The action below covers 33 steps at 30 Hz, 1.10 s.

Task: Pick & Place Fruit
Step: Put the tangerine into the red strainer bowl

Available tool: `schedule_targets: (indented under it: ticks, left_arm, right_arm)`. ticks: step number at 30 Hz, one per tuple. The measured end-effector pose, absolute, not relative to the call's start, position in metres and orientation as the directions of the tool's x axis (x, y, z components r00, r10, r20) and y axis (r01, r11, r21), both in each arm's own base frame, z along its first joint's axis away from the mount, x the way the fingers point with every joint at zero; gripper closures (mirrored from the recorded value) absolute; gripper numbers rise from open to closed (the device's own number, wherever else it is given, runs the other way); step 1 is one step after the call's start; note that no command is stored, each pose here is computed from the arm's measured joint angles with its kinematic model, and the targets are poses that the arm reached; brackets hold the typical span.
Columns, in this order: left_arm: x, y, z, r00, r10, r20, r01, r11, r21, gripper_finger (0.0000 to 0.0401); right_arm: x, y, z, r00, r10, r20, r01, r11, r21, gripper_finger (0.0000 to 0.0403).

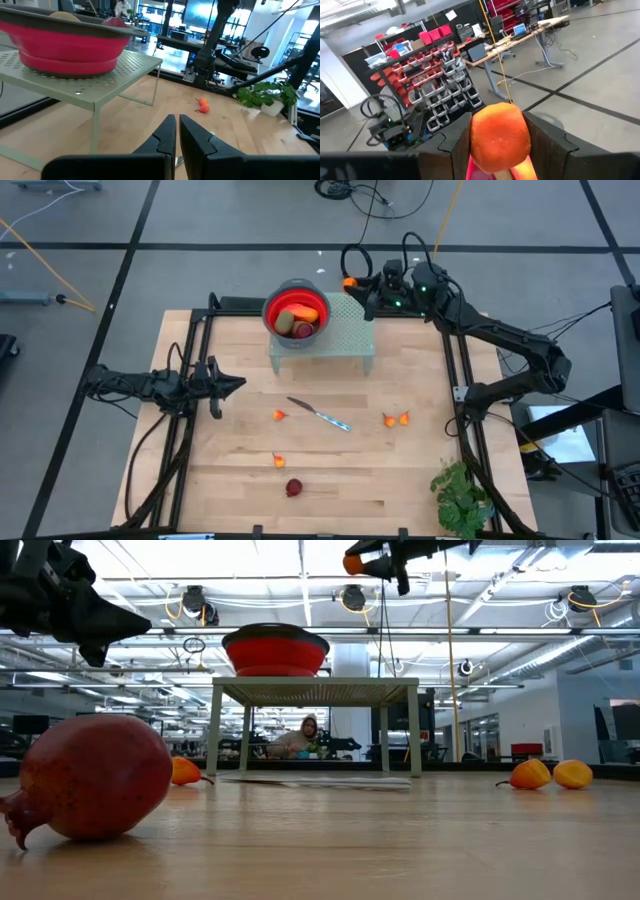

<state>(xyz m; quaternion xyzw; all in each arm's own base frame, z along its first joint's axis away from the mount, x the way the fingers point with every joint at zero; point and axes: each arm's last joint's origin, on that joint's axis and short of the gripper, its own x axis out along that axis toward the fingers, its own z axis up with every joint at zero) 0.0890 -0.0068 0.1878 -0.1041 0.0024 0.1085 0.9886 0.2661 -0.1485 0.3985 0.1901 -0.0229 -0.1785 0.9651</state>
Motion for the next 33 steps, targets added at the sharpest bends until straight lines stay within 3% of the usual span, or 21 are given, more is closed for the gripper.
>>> schedule_targets:
  ticks: [16, 33]
  left_arm:
    - [0.089, -0.007, 0.188, 0.976, 0.217, -0.030, -0.218, 0.954, -0.208, 0.0380]
    - [0.089, -0.007, 0.187, 0.976, 0.217, -0.035, -0.220, 0.955, -0.201, 0.0380]
  right_arm:
    - [0.324, -0.182, 0.402, 0.934, -0.275, -0.228, 0.347, 0.852, 0.392, 0.0245]
    - [0.371, -0.196, 0.351, 0.908, -0.201, -0.367, 0.352, 0.841, 0.410, 0.0245]
